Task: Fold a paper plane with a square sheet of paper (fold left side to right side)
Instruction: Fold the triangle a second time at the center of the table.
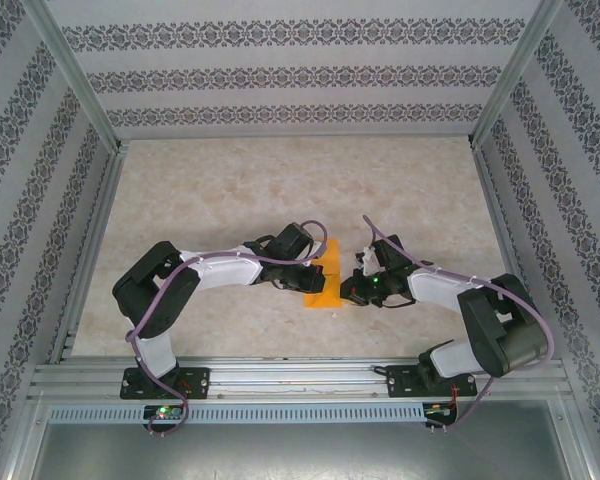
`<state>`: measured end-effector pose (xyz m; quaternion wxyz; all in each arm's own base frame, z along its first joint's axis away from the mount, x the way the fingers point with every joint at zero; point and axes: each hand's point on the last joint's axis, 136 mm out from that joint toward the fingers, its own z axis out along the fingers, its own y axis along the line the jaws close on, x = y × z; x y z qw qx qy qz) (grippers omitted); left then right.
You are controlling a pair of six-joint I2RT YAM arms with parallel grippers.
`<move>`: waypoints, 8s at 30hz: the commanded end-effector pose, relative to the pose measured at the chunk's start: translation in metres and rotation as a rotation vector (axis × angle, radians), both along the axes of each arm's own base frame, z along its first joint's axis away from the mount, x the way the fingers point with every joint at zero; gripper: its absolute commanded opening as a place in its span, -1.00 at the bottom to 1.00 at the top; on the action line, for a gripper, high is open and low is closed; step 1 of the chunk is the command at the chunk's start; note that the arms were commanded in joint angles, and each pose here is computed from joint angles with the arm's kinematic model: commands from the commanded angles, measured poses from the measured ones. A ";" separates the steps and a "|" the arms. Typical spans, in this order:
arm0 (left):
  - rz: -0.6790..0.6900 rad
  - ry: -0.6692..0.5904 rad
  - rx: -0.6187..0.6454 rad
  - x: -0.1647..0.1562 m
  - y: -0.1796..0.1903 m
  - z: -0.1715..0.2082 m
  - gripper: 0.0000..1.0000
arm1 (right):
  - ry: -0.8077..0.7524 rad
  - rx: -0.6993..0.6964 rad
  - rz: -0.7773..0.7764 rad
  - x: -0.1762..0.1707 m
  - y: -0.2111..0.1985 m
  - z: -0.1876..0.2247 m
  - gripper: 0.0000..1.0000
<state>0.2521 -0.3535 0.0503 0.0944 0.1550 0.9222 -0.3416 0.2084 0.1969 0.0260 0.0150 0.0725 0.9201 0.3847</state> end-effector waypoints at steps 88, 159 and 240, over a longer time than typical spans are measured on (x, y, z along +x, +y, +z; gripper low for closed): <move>-0.070 0.028 0.101 0.020 0.048 -0.057 -1.00 | -0.097 0.044 -0.019 0.031 0.012 0.033 -1.00; 0.008 0.057 -0.085 -0.009 0.044 0.040 -0.77 | -0.021 -0.087 0.046 0.032 0.035 -0.028 -1.00; 0.066 0.335 0.145 -0.043 0.056 -0.074 -1.00 | -0.127 -0.190 0.121 0.034 0.036 -0.026 -1.00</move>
